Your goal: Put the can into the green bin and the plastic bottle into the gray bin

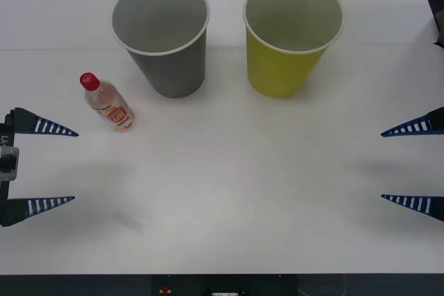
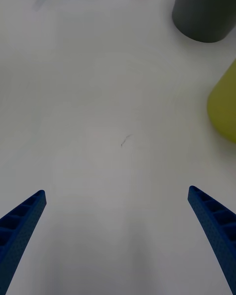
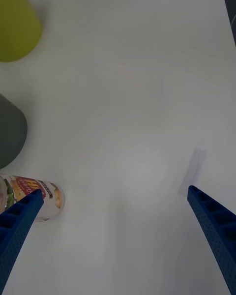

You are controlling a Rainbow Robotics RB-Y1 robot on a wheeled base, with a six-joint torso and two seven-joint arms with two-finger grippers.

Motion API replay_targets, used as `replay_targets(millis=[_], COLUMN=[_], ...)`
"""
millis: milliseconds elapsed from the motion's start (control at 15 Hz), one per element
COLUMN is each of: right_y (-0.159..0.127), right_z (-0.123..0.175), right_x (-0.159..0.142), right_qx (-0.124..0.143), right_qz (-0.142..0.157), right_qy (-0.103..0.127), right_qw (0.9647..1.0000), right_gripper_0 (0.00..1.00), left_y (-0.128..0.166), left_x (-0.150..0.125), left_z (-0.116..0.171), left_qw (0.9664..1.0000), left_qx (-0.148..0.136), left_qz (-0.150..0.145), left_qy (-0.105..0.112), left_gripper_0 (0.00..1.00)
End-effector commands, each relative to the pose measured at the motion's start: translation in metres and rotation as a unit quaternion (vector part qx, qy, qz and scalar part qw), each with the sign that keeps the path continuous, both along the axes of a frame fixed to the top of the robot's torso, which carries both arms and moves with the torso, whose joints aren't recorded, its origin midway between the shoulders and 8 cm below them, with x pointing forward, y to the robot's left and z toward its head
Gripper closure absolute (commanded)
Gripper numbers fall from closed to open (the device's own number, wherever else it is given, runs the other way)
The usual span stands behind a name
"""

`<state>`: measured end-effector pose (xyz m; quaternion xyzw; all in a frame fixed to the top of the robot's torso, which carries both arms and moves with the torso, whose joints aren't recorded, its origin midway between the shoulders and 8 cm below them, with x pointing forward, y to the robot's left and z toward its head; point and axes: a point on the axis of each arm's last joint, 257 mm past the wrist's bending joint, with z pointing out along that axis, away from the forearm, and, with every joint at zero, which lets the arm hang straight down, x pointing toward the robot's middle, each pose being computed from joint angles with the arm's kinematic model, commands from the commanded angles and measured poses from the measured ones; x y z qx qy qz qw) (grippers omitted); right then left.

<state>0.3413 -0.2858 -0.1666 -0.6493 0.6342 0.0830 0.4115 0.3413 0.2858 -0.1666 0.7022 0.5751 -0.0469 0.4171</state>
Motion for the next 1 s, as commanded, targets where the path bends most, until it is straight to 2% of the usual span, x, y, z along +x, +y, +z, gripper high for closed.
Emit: replay_targets(millis=[67, 133, 200, 400, 533, 667, 867, 933, 1000], right_y=[0.000, 0.000, 0.000, 0.000, 0.000, 0.000, 0.000, 0.000, 0.000], right_z=[0.000, 0.000, 0.000, 0.000, 0.000, 0.000, 0.000, 0.000, 0.000], right_x=[0.000, 0.000, 0.000, 0.000, 0.000, 0.000, 0.000, 0.000, 0.000], right_qx=[0.000, 0.000, 0.000, 0.000, 0.000, 0.000, 0.000, 0.000, 0.000], right_qz=[0.000, 0.000, 0.000, 0.000, 0.000, 0.000, 0.000, 0.000, 0.000], right_qy=[0.000, 0.000, 0.000, 0.000, 0.000, 0.000, 0.000, 0.000, 0.000], right_qw=[1.0000, 1.0000, 1.0000, 1.0000, 1.0000, 1.0000, 1.0000, 1.0000, 1.0000], right_gripper_0=[0.00, 0.00, 0.00, 0.00, 0.00, 0.00, 0.00, 0.00, 0.00], left_y=[0.000, 0.000, 0.000, -0.001, 0.001, 0.008, 0.016, 0.018, 0.018], left_x=[0.000, 0.000, -0.006, -0.005, -0.006, -0.006, -0.010, -0.009, -0.009], left_z=[0.000, 0.000, -0.015, -0.012, -0.015, -0.020, -0.025, -0.026, -0.028], left_qw=[1.0000, 1.0000, 0.9995, 0.9993, 0.9990, 0.9979, 0.9926, 0.9912, 0.9881], left_qx=[0.000, 0.000, -0.020, -0.028, -0.029, -0.037, -0.076, -0.085, -0.104], left_qz=[0.000, 0.000, 0.015, 0.020, 0.026, 0.044, 0.073, 0.080, 0.090], left_qy=[0.000, 0.000, 0.018, 0.014, 0.020, 0.030, 0.060, 0.063, 0.070], left_gripper_0=[0.00, 0.00, 0.00, 0.00, 0.00, 0.00, 0.00, 0.00, 0.00])
